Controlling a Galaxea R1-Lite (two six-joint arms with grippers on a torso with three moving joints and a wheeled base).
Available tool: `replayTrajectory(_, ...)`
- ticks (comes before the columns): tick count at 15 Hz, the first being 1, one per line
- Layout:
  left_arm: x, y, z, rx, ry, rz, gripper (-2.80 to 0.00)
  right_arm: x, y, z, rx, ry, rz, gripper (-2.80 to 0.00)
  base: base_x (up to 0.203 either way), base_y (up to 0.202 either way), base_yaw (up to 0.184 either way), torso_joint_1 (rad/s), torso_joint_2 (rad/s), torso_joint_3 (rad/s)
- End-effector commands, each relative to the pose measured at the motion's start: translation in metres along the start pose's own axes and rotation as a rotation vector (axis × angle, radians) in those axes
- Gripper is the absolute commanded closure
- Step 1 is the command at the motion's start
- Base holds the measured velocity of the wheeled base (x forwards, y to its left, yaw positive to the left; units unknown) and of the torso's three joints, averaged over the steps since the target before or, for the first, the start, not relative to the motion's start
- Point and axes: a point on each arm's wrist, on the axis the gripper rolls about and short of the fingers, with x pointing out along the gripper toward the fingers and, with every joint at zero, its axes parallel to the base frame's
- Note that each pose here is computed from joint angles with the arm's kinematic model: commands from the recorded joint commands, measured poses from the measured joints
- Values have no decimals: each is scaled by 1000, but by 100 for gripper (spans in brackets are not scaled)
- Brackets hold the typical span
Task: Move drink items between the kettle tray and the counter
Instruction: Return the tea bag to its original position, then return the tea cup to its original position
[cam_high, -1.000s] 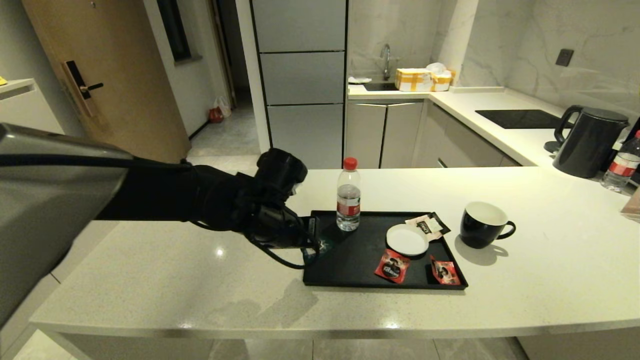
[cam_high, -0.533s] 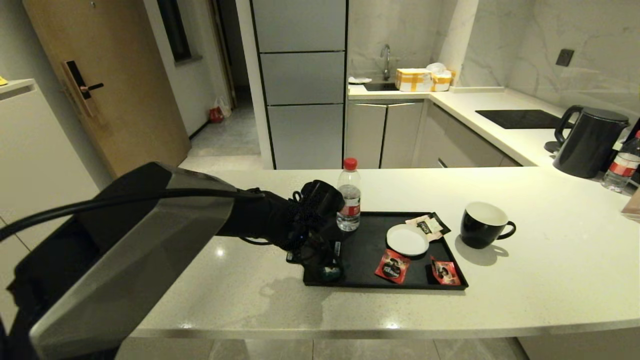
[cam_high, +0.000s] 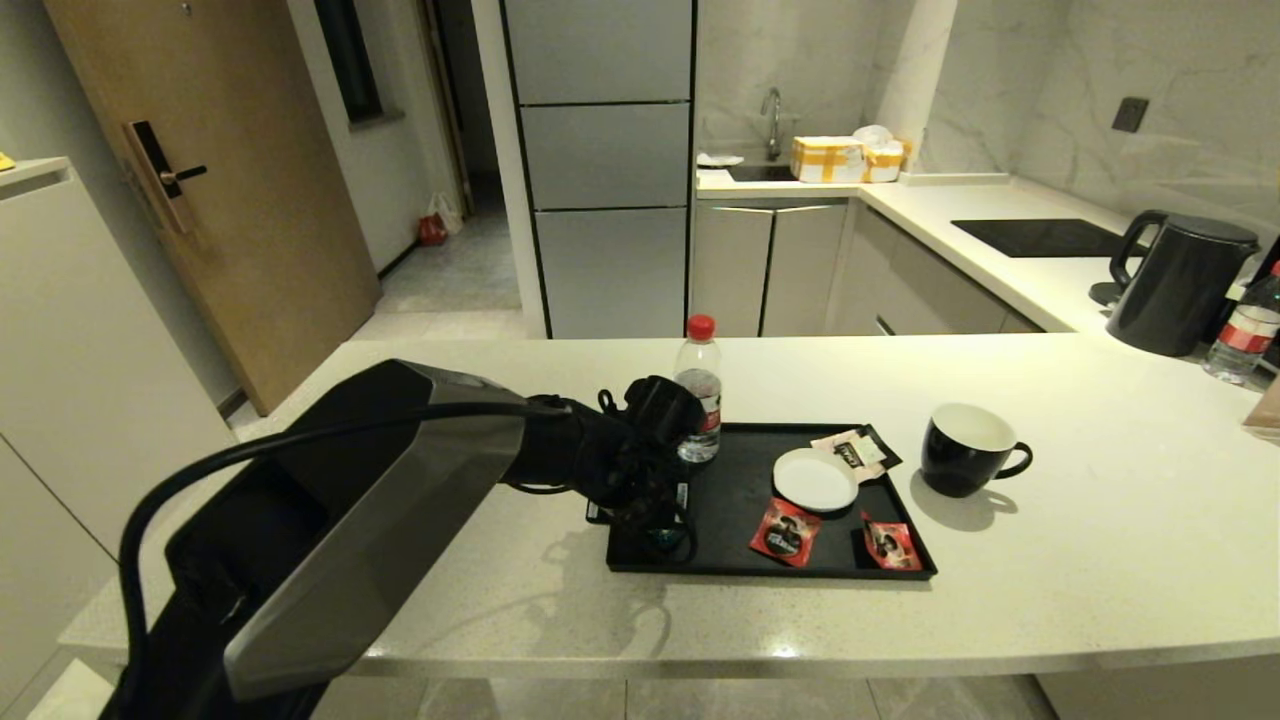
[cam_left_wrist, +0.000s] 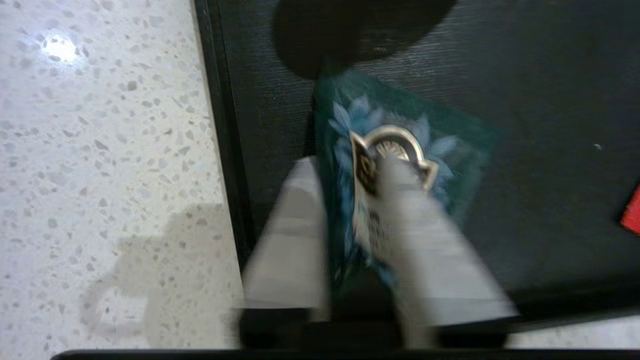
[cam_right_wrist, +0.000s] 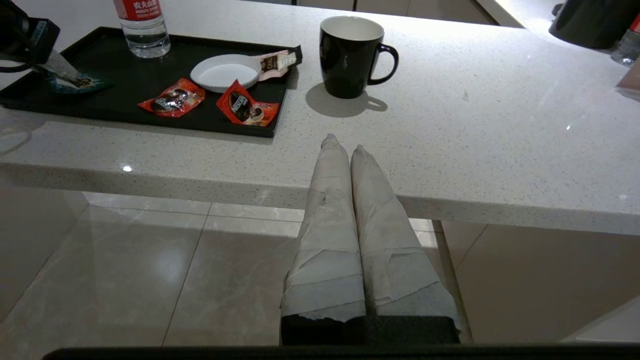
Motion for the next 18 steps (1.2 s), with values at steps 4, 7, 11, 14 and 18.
replayTrajectory(4,-2,-1,3,-17,-22,21,-280,0,0,-1,-1,2,2,0,0,0,0,0,0,0)
replayTrajectory(7,-30,1,14,-50,-62,1,-280,0,0,-1,-1,2,2,0,0,0,0,0,0,0)
replayTrajectory(11,-133,20,27,-138,-169,-55,-280,0,0,-1,-1,2,2,0,0,0,0,0,0,0)
replayTrajectory(14,-205,52,-1,-181,-203,-62,0,0,0,-1,-1,1,1,0,0,0,0,0,0,0)
replayTrajectory(18,-284,119,-48,-281,-308,-4,0,0,0,-1,-1,2,2,0,0,0,0,0,0,0)
